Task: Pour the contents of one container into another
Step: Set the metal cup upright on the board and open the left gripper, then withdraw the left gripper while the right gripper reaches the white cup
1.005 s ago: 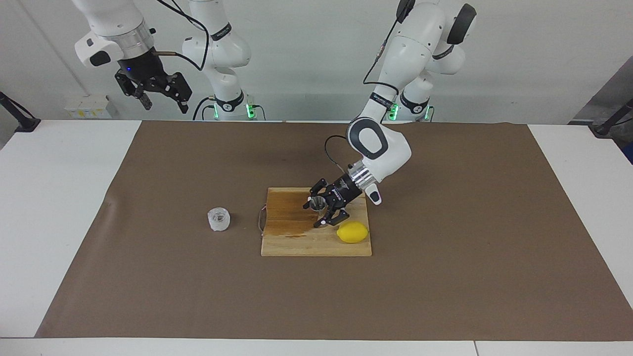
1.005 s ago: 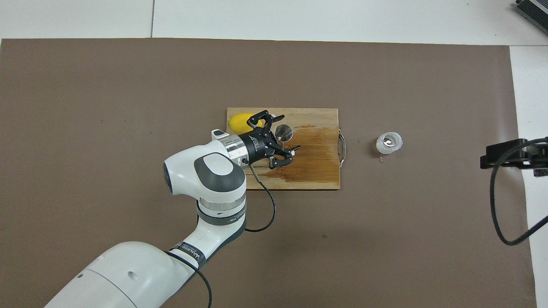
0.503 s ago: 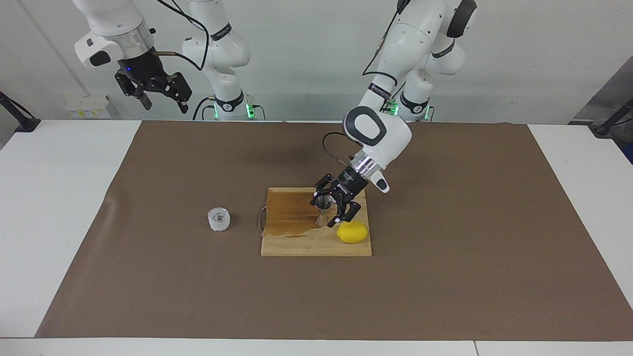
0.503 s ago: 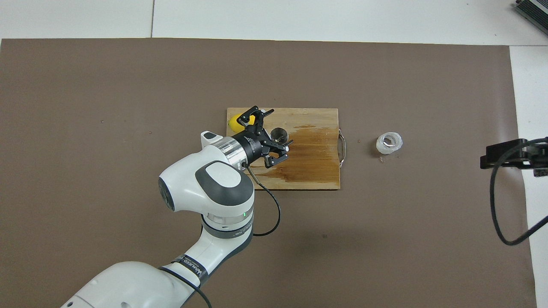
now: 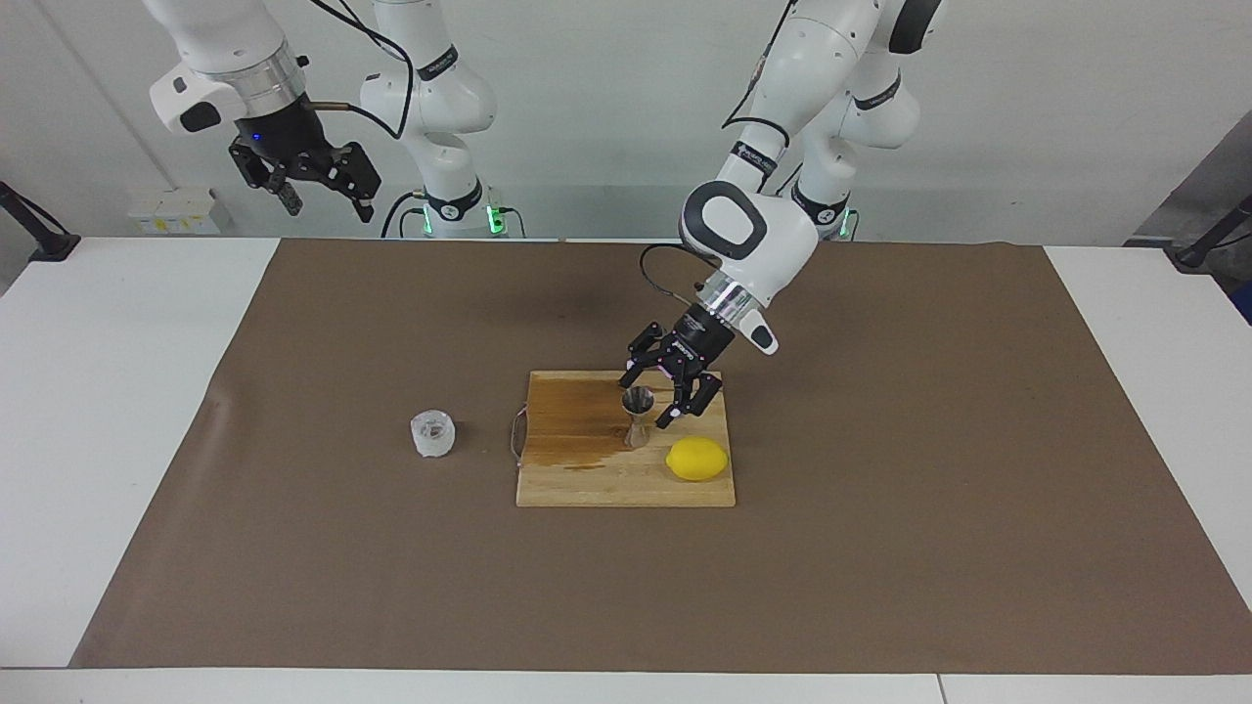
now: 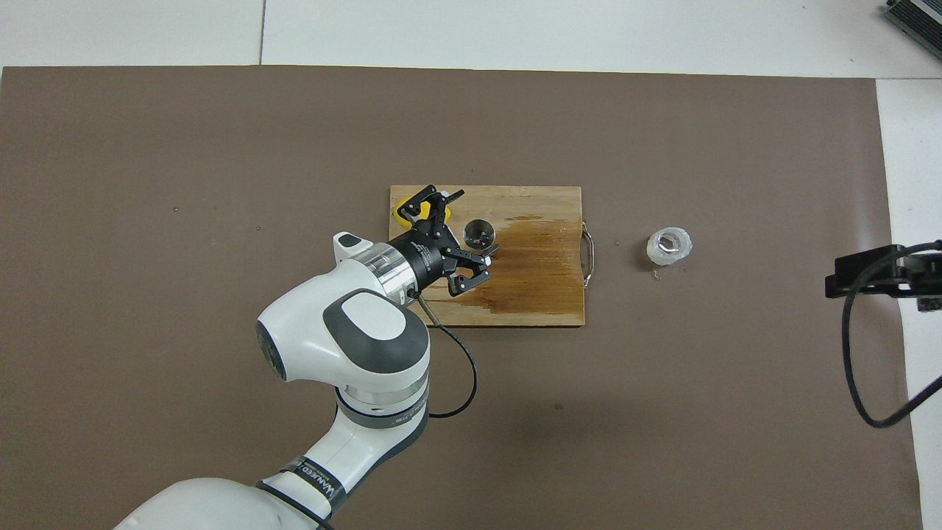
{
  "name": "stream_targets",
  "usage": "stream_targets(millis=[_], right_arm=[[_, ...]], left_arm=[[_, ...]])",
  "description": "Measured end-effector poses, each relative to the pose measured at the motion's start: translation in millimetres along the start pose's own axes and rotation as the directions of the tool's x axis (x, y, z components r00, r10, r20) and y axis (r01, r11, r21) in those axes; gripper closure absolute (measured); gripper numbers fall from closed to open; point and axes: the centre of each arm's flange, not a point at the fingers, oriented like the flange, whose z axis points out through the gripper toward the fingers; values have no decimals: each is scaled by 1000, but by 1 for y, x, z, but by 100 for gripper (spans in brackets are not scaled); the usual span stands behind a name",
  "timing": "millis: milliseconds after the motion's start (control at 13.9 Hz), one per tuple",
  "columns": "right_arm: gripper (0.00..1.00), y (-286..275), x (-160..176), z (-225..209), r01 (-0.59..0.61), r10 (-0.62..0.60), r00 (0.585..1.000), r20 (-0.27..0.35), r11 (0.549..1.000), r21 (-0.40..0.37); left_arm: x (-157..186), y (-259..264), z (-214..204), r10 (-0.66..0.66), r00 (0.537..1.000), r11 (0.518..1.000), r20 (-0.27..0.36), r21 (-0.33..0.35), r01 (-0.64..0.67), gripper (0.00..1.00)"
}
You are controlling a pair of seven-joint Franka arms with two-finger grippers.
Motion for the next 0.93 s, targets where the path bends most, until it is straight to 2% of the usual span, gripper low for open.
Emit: stream_targets(millis=[215,359,503,646,718,790,934], right_arm=[[0,-3,-5,-3,22,-22,1000,1,1000,-1],[0,-6,-5,-3,155,-155,988,1,988,1],[0,-2,-5,-3,341,-341,940,0,940,2],[0,4,-4,-3,505,-505,863,-1,863,4],[0,9,-2,-2,573,-573,819,-4,819,4],[0,15,1,-1,645,-645,764,-19,764,-4],[0,28,13,9,780,-781,623,-50,624,-37]], left_arm=[[-18,13,-4,162,987,987,6,19,-162,0],[-24,28,-6,264,964,962,28,59,-265,0],[-30,56,-14,401,914,904,63,135,-406,0],[-37,84,-27,555,829,805,69,203,-557,0],[-43,98,-35,634,771,742,62,231,-629,0],[-49,110,-44,709,703,667,58,268,-695,0],[-56,134,-66,830,555,501,59,359,-787,0]])
